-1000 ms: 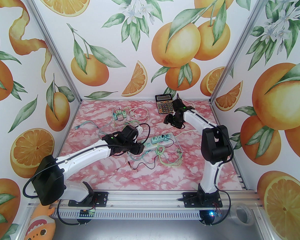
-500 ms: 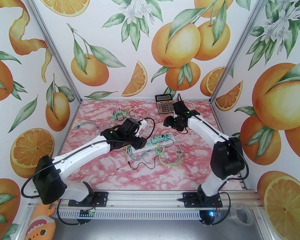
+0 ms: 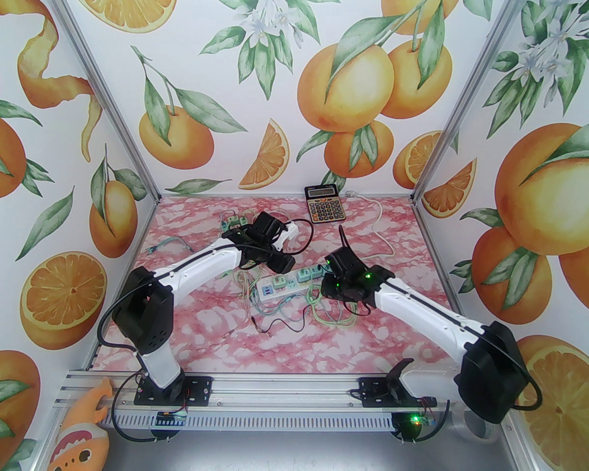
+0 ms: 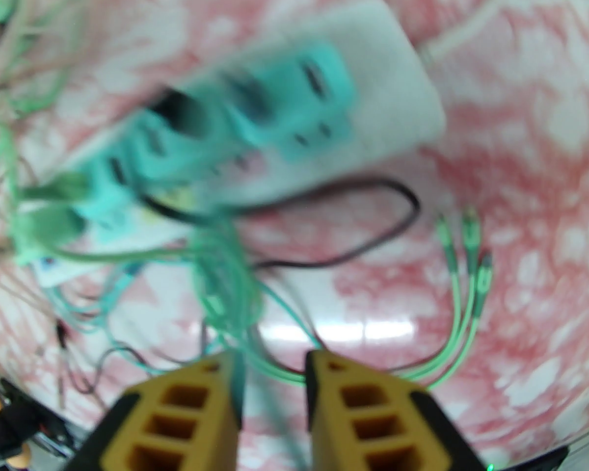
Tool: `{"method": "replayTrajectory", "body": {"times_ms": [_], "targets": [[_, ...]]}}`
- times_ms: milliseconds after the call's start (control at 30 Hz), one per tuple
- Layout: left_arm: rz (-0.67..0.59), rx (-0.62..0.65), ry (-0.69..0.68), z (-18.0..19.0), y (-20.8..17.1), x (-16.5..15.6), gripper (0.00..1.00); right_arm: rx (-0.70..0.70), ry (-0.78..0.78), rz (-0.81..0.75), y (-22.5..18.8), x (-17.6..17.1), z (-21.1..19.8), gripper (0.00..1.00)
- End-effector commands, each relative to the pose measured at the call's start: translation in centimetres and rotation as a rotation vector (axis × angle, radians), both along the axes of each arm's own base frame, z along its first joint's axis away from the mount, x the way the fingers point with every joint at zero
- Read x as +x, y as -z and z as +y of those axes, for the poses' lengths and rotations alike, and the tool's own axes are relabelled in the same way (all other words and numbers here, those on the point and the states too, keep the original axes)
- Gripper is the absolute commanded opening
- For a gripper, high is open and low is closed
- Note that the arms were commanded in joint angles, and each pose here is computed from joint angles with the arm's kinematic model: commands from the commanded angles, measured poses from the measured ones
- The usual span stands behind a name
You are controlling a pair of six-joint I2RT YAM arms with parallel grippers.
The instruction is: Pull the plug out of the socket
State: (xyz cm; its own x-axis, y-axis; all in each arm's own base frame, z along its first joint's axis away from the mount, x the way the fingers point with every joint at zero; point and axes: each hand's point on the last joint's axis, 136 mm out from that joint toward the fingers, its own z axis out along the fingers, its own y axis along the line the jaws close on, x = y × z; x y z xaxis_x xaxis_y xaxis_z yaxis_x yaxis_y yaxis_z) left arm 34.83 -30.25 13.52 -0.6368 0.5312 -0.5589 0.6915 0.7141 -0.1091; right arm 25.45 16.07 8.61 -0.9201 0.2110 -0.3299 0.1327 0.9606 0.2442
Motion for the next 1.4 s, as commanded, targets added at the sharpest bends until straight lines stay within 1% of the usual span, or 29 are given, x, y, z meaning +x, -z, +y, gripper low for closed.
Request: {"method": "replayTrajectory", "body": {"times_ms": [0,100,200,333,800,867,967,1000,1100,1233,1367], "targets": [[-0.001,-0.016,0.035,-0.5,-0.5,0.3,0.62,-0.004,0.044,-0.030,0.9,1.2,0.0,0.30],[0.009,-0.018,0.035,-0.4,-0.4,0.1,0.62,-0.050,0.035,0.023,2.4,1.5,-0.3,0.35],[0.015,-0.020,0.028,-0.3,-0.4,-0.1,0.62,-0.089,0.048,0.055,3.9,1.9,-1.3,0.35],[0.023,-0.026,0.020,-0.2,-0.4,-0.4,0.62,-0.072,0.068,0.051,5.0,3.6,-1.9,0.35],[0.070,-0.006,0.043,0.2,0.4,-1.5,0.62,-0.112,-0.007,-0.036,5.4,14.3,-2.2,0.35],[0.079,-0.006,0.047,0.0,0.5,-1.5,0.62,-0.119,-0.032,-0.040,5.2,16.0,-2.3,0.35],[0.082,-0.003,0.046,-0.1,0.5,-1.4,0.62,-0.122,-0.051,-0.036,4.1,17.5,-2.5,0.37],[0.079,-0.002,0.044,-0.1,0.4,-1.4,0.62,-0.122,-0.057,-0.049,3.4,17.7,-2.4,0.39],[0.068,-0.010,0.031,-0.2,0.0,-1.1,0.63,-0.122,-0.065,-0.071,1.3,17.1,-2.6,0.49],[0.062,-0.017,0.028,-0.3,-0.3,-0.9,0.62,-0.135,-0.053,-0.095,-1.7,15.0,-3.7,0.60],[0.053,-0.020,0.026,-0.3,-0.7,-0.9,0.62,-0.091,-0.069,-0.140,-5.0,12.7,-3.9,0.69]]}}
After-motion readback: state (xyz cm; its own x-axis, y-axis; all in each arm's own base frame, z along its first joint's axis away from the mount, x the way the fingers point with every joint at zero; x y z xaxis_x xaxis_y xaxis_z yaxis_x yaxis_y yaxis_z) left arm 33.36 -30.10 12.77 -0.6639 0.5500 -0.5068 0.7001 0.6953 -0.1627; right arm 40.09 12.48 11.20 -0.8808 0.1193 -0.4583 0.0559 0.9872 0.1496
